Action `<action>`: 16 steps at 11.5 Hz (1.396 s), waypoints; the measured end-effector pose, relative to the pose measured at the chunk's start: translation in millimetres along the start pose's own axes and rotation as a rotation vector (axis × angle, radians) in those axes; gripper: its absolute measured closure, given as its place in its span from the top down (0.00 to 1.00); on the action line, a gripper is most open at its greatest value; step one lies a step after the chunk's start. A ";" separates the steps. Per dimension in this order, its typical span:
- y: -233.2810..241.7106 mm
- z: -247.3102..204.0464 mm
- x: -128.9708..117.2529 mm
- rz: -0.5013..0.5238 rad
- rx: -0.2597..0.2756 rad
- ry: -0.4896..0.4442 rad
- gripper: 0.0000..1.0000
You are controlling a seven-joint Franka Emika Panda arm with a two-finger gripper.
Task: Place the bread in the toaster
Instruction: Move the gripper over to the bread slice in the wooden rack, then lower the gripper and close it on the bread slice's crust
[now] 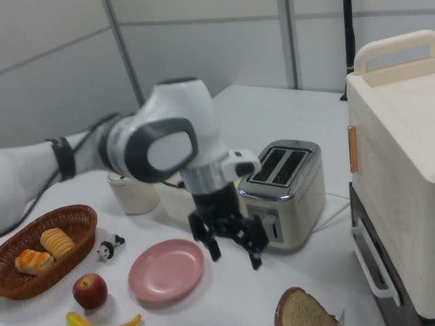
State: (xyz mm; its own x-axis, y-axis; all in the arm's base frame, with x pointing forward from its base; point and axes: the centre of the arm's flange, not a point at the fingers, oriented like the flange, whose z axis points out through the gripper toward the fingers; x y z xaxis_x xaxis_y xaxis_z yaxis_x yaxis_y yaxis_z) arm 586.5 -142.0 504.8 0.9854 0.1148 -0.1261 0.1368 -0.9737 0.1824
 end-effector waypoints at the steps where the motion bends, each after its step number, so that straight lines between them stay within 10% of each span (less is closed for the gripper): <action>1: 10.5 19.5 6.3 0.002 -0.020 0.001 0.96; 4: 47.6 81.3 19.9 0.006 -0.087 -0.027 0.84; 7: 67.0 126.9 27.0 0.003 -0.105 -0.046 0.50; 16: 72.5 101.8 30.0 0.012 -0.126 -0.003 0.26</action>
State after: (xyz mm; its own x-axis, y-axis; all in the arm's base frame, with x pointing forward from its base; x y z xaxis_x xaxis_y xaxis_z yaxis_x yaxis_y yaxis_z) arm 615.6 -229.2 415.0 0.9867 0.1021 -0.1263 0.1366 -0.9426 0.3046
